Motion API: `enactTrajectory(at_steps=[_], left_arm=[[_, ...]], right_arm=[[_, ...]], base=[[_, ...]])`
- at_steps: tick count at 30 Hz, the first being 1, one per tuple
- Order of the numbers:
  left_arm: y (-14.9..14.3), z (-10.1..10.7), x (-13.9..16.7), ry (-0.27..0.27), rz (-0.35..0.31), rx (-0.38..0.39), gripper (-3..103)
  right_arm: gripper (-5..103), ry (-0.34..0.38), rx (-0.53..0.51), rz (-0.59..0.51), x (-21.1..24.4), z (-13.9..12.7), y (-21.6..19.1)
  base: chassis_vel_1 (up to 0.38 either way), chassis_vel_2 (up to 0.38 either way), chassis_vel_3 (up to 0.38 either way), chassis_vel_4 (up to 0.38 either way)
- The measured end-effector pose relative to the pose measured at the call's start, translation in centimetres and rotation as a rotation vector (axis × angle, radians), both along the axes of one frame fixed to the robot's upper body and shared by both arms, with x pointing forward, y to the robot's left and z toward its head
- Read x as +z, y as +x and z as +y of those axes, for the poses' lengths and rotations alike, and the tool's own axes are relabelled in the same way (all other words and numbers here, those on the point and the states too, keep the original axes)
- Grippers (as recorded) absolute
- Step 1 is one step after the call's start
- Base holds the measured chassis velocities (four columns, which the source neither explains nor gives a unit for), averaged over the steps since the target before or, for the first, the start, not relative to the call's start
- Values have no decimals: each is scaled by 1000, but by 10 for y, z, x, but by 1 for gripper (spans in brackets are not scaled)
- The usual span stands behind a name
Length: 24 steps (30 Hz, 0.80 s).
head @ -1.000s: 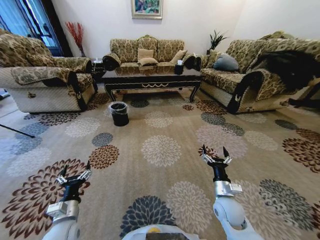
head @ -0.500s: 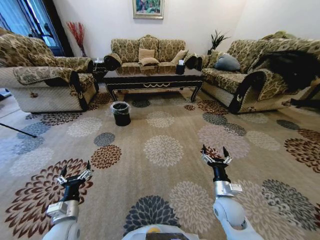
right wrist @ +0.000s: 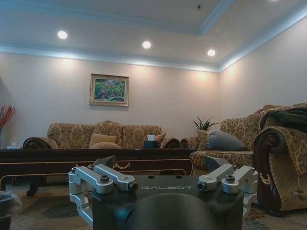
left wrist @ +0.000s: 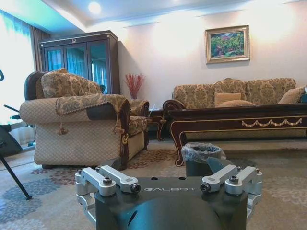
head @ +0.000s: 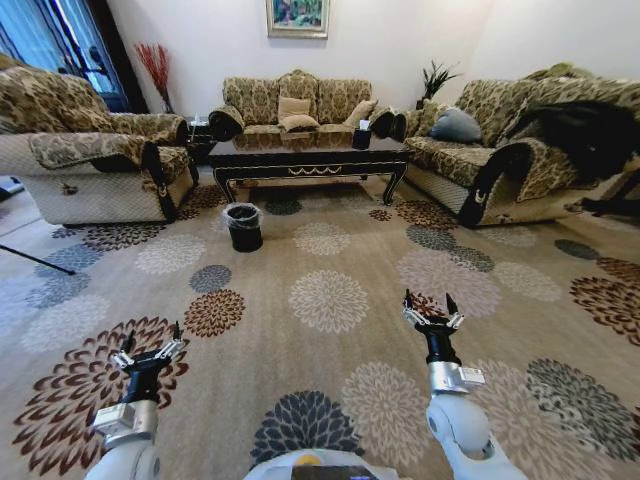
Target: Move to the front of the table and pick up the trash from the floor, then place it into the trash bin.
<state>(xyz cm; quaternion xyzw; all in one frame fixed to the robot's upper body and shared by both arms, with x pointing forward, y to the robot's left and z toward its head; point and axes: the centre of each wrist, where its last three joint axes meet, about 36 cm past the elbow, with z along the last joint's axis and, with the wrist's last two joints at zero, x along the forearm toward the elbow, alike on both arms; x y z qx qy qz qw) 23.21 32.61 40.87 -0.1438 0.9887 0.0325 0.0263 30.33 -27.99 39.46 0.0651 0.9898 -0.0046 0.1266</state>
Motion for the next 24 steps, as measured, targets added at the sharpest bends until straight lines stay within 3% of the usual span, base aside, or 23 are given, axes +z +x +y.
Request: enactTrajectory(at_steps=[24], left_arm=[[0,0,0,0,0,0,100]], right_arm=[[100,0,0,0,0,0,0]], base=[[0,0,0,0]])
